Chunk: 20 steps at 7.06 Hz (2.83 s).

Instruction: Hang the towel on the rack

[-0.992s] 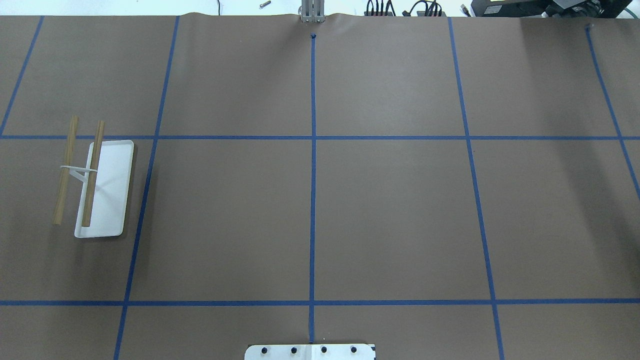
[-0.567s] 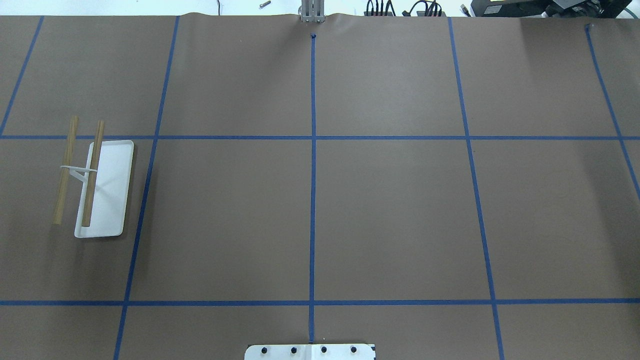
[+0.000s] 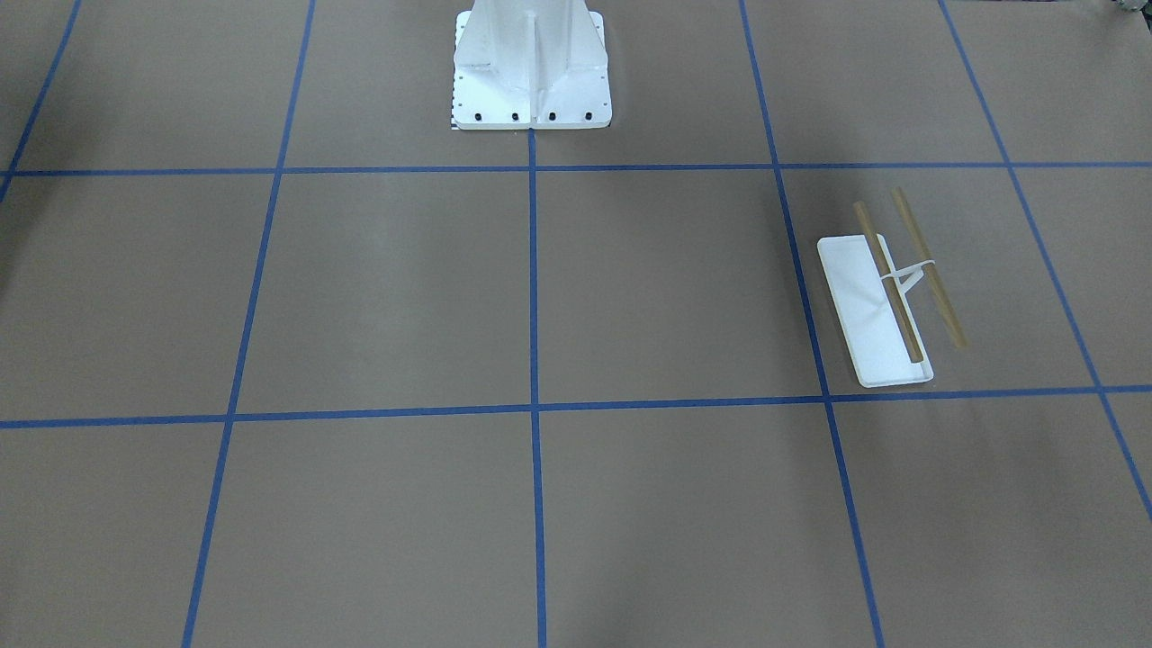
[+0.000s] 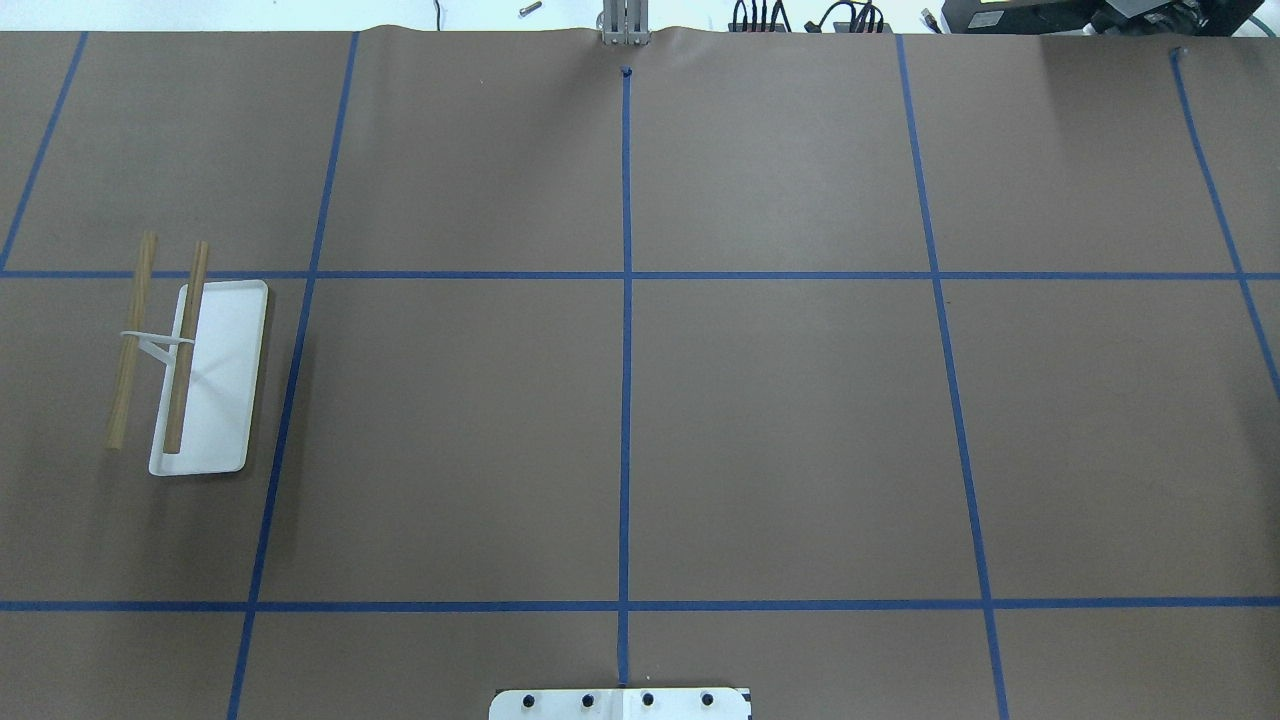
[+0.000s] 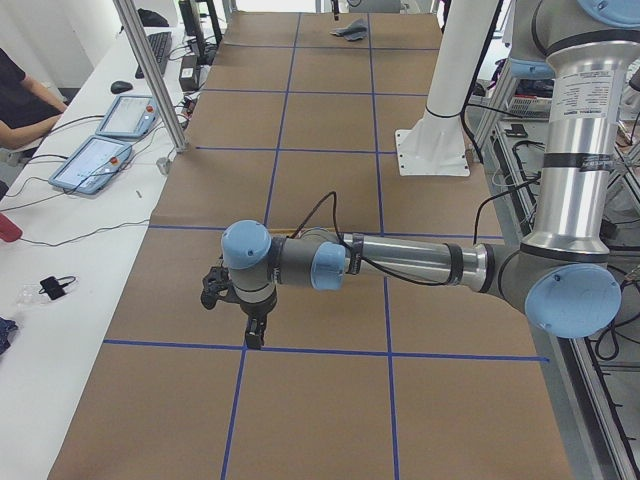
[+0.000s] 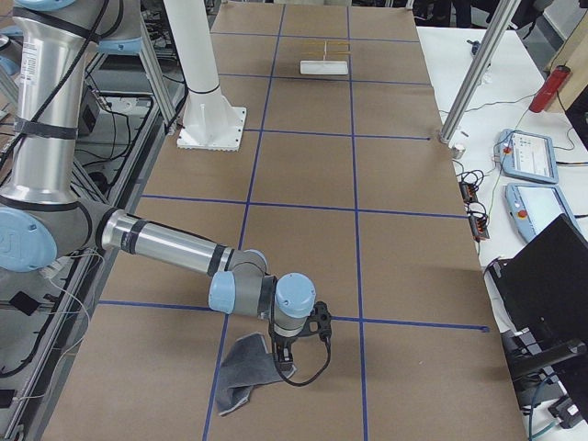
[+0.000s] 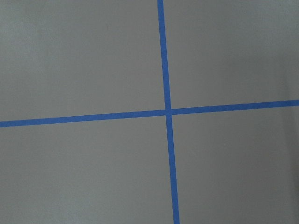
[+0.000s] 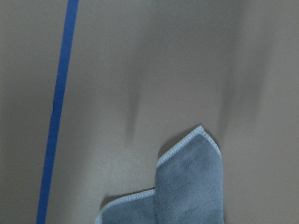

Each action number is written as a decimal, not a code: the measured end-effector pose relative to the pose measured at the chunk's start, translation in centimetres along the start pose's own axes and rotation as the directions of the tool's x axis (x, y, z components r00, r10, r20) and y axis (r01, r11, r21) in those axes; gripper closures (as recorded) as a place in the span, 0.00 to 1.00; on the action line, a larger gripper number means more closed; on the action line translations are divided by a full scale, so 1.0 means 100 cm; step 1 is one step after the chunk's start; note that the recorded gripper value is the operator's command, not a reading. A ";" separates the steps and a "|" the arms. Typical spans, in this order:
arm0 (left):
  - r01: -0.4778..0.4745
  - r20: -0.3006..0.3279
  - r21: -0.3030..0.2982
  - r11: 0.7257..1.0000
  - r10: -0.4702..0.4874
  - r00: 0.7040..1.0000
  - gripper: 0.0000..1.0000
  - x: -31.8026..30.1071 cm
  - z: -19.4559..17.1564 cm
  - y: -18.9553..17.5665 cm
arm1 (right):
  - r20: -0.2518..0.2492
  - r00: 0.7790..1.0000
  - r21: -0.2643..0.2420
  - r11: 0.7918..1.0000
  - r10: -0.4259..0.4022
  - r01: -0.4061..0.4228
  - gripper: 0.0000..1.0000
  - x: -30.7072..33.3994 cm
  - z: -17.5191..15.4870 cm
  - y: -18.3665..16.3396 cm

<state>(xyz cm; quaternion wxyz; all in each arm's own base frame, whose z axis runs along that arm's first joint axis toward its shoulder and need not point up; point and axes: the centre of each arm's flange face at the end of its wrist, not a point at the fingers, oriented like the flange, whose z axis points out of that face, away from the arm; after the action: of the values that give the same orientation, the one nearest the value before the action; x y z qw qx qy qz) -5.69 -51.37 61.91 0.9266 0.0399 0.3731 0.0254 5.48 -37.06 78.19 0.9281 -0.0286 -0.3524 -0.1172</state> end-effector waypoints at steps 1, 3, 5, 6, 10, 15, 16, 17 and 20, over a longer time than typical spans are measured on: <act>-0.001 0.000 0.001 1.000 0.001 1.000 0.02 0.000 0.000 -0.001 | 0.003 1.000 -0.023 1.000 -0.021 0.022 0.00 0.004 0.010 0.014; -0.003 0.000 0.004 1.000 0.003 1.000 0.02 0.002 -0.002 -0.003 | -0.018 0.997 -0.064 0.996 -0.071 0.069 0.00 0.016 0.030 0.031; -0.006 0.000 0.008 1.000 0.006 1.000 0.02 0.004 -0.004 -0.005 | -0.077 0.992 -0.111 0.990 -0.100 0.091 0.00 0.027 0.044 0.038; -0.009 0.000 0.010 1.000 0.009 1.000 0.02 0.004 -0.005 -0.006 | -0.086 0.991 -0.126 0.988 -0.105 0.093 0.00 0.034 0.056 0.043; -0.016 0.000 0.016 1.000 0.016 1.000 0.02 0.007 -0.008 -0.008 | -0.029 0.993 -0.109 0.988 -0.112 0.109 0.00 0.040 0.079 0.051; -0.019 0.000 0.021 1.000 0.019 1.000 0.02 0.010 -0.010 -0.009 | 0.020 0.990 -0.100 0.985 -0.143 0.144 1.00 0.038 0.084 0.057; -0.020 0.000 0.022 1.000 0.020 1.000 0.02 0.010 -0.010 -0.010 | 0.026 0.986 -0.083 0.983 -0.162 0.164 1.00 0.035 0.079 0.049; -0.020 0.000 0.022 1.000 0.020 1.000 0.02 0.010 -0.011 -0.010 | 0.051 0.983 -0.040 0.983 -0.175 0.177 1.00 0.028 0.068 0.035; -0.027 0.000 0.030 0.999 0.027 1.000 0.02 0.014 -0.015 -0.018 | 0.155 0.968 0.242 0.958 -0.197 0.156 1.00 0.018 -0.030 -0.029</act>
<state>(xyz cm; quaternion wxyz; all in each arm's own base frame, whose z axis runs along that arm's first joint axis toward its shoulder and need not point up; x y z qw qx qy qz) -5.67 -52.95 59.73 0.9254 0.0587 0.3730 0.0322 8.03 -40.63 77.06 0.8757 0.0992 -0.4460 -0.1559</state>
